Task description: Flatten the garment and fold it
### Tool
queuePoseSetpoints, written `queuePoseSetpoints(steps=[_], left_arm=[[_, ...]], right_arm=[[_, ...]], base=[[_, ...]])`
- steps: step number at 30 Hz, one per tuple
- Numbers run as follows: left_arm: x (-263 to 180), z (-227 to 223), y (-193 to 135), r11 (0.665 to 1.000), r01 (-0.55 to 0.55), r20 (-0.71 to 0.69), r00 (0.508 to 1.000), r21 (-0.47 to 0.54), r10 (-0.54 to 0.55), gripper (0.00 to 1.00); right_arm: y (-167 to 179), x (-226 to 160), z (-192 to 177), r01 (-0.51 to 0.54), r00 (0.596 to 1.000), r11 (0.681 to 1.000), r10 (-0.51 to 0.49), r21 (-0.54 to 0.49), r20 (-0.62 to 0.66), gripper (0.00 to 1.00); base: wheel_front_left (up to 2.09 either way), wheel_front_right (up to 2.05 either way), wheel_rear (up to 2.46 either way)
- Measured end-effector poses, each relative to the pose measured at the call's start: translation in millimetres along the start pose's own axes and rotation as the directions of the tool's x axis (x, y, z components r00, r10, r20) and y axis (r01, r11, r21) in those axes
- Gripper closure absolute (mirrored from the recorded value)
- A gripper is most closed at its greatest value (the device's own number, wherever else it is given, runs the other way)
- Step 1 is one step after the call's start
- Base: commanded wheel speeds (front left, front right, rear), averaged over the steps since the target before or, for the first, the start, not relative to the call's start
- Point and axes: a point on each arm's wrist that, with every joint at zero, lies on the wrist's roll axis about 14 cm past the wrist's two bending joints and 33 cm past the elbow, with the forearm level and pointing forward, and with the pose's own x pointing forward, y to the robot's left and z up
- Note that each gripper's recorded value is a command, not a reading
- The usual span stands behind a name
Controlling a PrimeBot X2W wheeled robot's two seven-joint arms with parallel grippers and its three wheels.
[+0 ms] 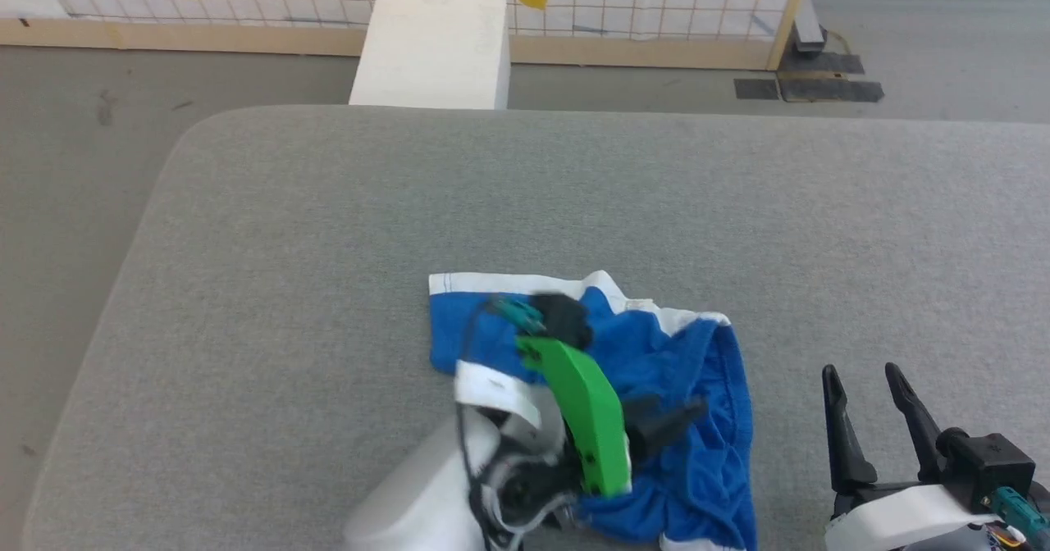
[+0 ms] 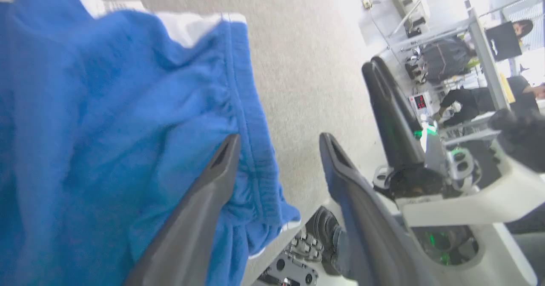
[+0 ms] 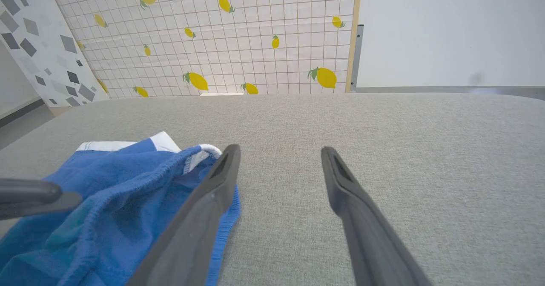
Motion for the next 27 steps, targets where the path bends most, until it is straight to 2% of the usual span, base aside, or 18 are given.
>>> queuePoseSetpoints(steps=[3, 5, 7, 10, 11, 15, 17, 20, 24, 27], left_arm=[[-17, 42, -5, 0.999, 0.018, 0.170, 0.985, -0.039, -0.011, 0.00], [-39, 77, -2, 1.000, 0.007, 0.331, 0.944, -0.028, 0.003, 0.00], [-69, 116, 5, 0.999, -0.039, 0.521, 0.852, -0.006, 0.037, 0.00], [-117, 149, 28, 0.975, -0.216, 0.709, 0.695, 0.045, 0.120, 0.00], [-134, 153, 38, 0.959, -0.280, 0.757, 0.635, 0.040, 0.154, 0.00], [-178, 147, 71, 0.862, -0.505, 0.853, 0.467, 0.040, 0.234, 0.00], [-191, 139, 83, 0.805, -0.591, 0.867, 0.425, 0.047, 0.261, 0.00], [-208, 123, 100, 0.744, -0.668, 0.871, 0.374, 0.014, 0.319, 0.00], [-215, 96, 113, 0.716, -0.697, 0.852, 0.355, -0.032, 0.384, 0.00], [-218, 86, 115, 0.713, -0.698, 0.849, 0.339, -0.062, 0.406, 0.00]], right_arm=[[6, 1, 5, -0.017, 1.000, 1.000, 0.017, 0.005, 0.016, 0.00], [11, 3, 9, -0.033, 0.999, 0.999, 0.033, 0.008, 0.029, 0.00], [14, 3, 13, -0.044, 0.998, 0.999, 0.043, 0.011, 0.041, 0.00], [18, 5, 18, -0.055, 0.997, 0.998, 0.055, 0.015, 0.048, 0.00], [20, 6, 20, -0.061, 0.997, 0.998, 0.060, 0.014, 0.050, 0.00], [29, 9, 22, -0.086, 0.996, 0.996, 0.086, 0.018, 0.022, 0.00], [31, 10, 20, -0.093, 0.996, 0.995, 0.093, 0.025, -0.002, 0.00], [35, 11, 15, -0.103, 0.993, 0.994, 0.105, 0.037, -0.059, 0.00], [45, 17, 7, -0.131, 0.979, 0.990, 0.136, 0.045, -0.150, 0.00], [54, 33, 13, -0.160, 0.968, 0.987, 0.162, 0.028, -0.191, 0.00]], base=[[0.00, 0.00, 0.00], [0.00, 0.00, 0.00], [0.00, 0.00, 0.00], [0.00, 0.00, 0.00], [0.00, 0.00, 0.00], [0.00, 0.00, 0.00], [0.00, 0.00, 0.00], [0.00, 0.00, 0.00], [0.00, 0.00, 0.00], [0.00, 0.00, 0.00]])
